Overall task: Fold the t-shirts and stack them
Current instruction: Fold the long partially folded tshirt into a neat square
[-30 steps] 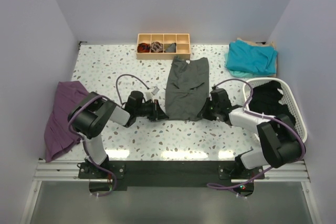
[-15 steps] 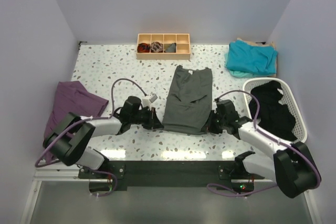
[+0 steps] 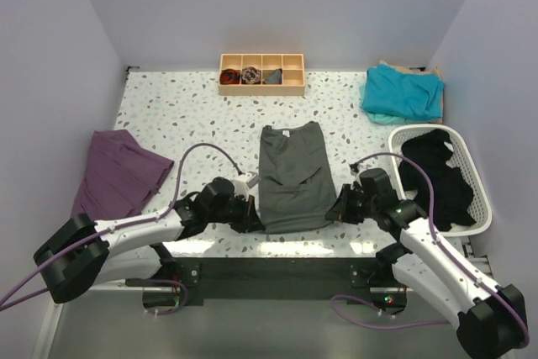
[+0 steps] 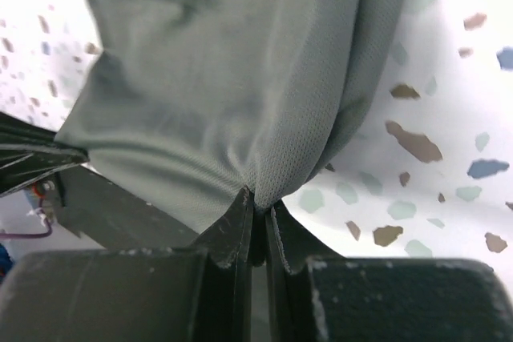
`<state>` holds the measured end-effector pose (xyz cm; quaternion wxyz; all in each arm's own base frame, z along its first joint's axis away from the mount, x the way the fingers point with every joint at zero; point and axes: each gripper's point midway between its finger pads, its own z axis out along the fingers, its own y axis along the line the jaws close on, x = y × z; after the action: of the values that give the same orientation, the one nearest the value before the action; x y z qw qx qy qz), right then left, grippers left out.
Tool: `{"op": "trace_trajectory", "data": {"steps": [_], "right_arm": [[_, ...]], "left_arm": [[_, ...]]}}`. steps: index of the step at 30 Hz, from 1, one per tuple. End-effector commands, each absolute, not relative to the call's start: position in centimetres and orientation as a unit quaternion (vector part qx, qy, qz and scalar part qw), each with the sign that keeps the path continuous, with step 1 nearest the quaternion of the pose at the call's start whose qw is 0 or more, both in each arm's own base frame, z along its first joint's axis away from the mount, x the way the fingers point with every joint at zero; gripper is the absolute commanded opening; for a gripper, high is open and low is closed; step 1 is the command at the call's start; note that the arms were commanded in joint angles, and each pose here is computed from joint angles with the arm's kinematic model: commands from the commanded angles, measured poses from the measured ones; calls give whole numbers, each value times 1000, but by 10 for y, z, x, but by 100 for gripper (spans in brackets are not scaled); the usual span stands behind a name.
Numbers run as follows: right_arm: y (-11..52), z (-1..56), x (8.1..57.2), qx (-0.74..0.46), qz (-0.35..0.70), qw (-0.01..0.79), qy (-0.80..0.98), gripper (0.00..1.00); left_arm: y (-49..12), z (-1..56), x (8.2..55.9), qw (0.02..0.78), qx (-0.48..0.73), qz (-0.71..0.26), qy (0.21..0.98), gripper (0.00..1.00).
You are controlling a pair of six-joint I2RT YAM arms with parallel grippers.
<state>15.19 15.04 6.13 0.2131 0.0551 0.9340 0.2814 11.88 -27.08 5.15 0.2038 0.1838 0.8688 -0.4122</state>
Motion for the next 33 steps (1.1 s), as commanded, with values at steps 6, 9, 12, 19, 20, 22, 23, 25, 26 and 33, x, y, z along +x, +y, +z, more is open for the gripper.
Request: {"op": "trace_trajectory", "data": {"steps": [6, 9, 12, 19, 20, 22, 23, 25, 26, 33], "right_arm": [[154, 116, 206, 6, 245, 283, 927, 5], [155, 129, 231, 0, 221, 305, 926, 6], [160, 137, 256, -11, 208, 316, 926, 8], [176, 139, 319, -36, 169, 320, 931, 8], [180, 150, 332, -38, 172, 334, 926, 8], [181, 139, 349, -37, 160, 322, 932, 7], [185, 150, 364, -39, 163, 334, 927, 7], [186, 136, 381, -40, 156, 322, 933, 8], [188, 146, 397, -38, 159, 334, 928, 8], [182, 114, 488, -14, 139, 341, 930, 18]], "left_arm": [[-287, 107, 197, 319, 164, -325, 875, 0], [-294, 124, 223, 351, 161, -306, 870, 0], [-298, 136, 251, 368, 154, -299, 867, 0], [-290, 143, 320, 382, 132, -296, 865, 0], [-284, 142, 331, 386, 126, -290, 867, 0], [-290, 140, 349, 384, 128, -293, 866, 0], [-289, 149, 364, 396, 126, -292, 862, 0], [-290, 133, 379, 383, 124, -287, 869, 0], [-288, 140, 395, 394, 118, -291, 864, 0], [-287, 118, 474, 412, 104, -320, 847, 0]]}}
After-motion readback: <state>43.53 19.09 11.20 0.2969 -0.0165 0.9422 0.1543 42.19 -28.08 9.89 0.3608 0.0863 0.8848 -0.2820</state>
